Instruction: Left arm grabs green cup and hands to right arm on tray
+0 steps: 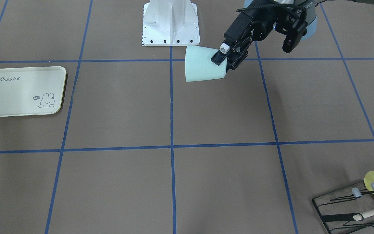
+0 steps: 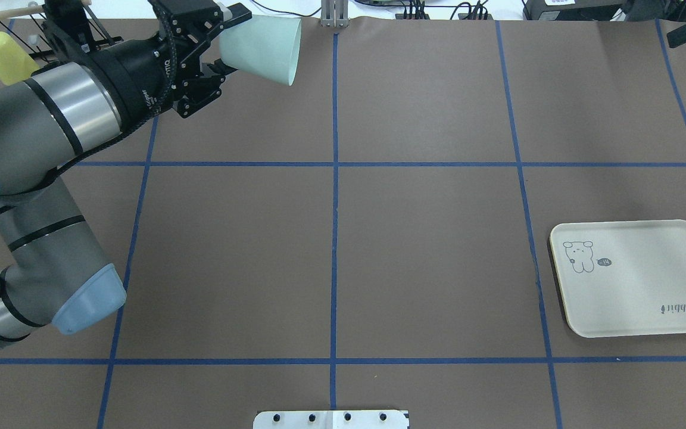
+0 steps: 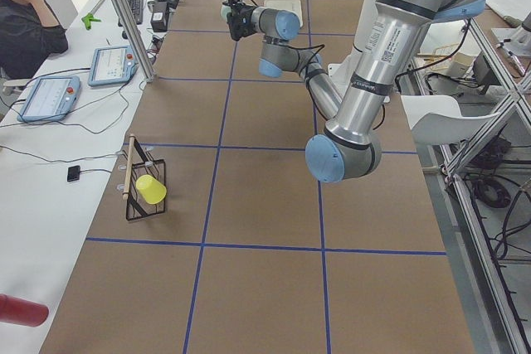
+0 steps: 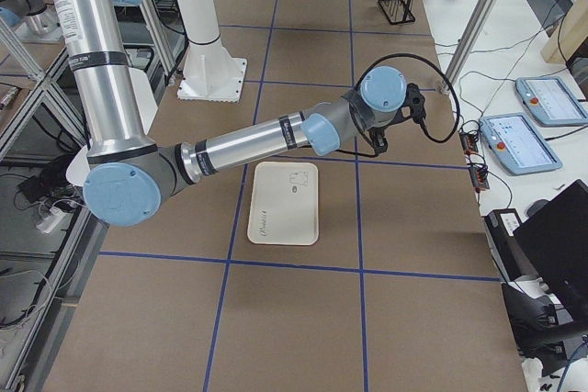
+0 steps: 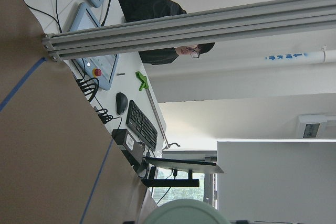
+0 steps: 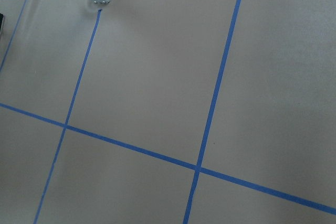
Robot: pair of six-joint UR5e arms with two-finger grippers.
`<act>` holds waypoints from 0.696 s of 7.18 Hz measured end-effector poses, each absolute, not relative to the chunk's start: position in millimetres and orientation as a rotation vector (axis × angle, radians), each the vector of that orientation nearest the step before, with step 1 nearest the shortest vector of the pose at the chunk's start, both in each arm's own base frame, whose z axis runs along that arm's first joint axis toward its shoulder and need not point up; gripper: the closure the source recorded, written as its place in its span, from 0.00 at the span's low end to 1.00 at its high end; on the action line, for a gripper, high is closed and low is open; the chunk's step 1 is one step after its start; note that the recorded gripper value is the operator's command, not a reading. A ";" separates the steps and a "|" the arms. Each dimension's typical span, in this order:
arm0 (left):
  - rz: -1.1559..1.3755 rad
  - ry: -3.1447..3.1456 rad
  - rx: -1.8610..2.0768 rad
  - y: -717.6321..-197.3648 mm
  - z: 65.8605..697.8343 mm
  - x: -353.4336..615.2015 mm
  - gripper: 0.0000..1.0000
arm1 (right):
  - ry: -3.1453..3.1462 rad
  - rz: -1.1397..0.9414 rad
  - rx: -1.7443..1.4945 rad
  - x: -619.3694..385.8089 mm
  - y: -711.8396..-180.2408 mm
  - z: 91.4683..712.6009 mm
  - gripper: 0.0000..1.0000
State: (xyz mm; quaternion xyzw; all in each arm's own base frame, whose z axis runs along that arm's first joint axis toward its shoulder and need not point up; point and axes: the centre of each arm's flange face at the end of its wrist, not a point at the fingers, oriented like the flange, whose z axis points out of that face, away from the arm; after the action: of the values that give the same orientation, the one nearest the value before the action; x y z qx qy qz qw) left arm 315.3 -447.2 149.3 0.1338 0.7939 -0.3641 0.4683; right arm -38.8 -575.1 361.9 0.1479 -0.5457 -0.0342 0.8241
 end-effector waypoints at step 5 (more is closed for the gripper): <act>-0.900 1.949 0.312 -445.6 150.2 321.7 0.84 | -1.395 0.188 0.377 -197.0 -527.1 307.5 0.01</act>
State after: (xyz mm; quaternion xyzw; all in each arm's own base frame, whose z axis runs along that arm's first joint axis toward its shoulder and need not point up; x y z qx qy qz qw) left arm 321.7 -445.6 150.2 0.1271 0.7943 -0.3670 0.4671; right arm -197.0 -527.1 307.5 0.1721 -0.6373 0.0859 0.7462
